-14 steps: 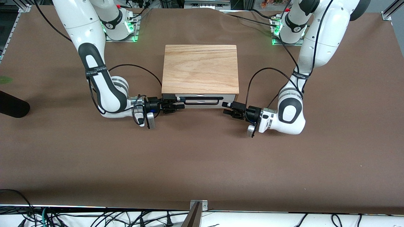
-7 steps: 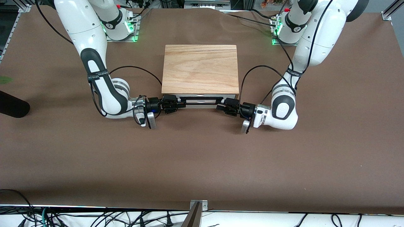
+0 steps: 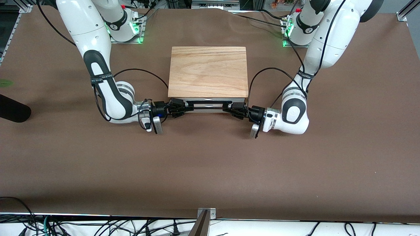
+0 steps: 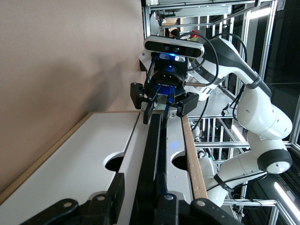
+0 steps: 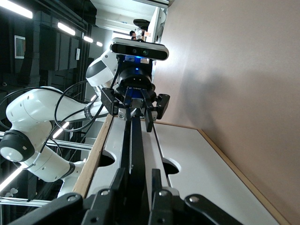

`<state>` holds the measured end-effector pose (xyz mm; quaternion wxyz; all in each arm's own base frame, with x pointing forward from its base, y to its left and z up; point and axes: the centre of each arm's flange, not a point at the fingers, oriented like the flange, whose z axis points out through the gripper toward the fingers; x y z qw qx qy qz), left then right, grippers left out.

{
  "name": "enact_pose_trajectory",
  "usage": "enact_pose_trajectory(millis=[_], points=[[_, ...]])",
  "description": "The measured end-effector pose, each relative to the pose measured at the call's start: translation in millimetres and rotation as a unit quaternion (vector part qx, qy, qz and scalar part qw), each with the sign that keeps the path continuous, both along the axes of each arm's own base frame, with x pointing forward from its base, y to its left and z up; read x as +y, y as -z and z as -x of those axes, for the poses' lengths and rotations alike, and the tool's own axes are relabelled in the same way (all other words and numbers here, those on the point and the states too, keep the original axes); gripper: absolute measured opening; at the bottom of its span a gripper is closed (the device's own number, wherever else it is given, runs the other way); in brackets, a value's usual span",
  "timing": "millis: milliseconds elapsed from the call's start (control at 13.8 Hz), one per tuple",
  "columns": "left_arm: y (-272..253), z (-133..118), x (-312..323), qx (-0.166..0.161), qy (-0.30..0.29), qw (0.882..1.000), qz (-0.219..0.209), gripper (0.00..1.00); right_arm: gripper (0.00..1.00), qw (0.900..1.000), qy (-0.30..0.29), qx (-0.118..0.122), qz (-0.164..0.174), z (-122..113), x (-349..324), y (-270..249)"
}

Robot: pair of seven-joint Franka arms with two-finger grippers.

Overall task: Pull top drawer with both arms simultaneously
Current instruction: 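Close the right gripper and the left gripper on the black handle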

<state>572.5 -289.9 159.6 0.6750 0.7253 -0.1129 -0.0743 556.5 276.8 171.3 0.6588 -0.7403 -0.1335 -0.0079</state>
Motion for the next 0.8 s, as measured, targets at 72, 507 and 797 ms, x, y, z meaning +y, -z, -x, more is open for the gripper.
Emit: enact_pose_trajectory(millis=[72,507,797], points=[[-0.8,1.1,-3.5,0.002,-0.001,1.0,0.004,0.33,0.23,1.0,0.0,0.0,-0.002,-0.3,0.2,-0.8],[-1.9,3.1,-7.8,0.002,0.0,1.0,0.009,0.18,0.19,1.0,0.001,0.005,-0.003,-0.8,0.2,-1.9],[-2.2,2.8,-7.6,0.001,-0.001,1.0,0.009,0.18,0.19,1.0,0.001,0.004,-0.003,-1.3,0.4,-2.4]])
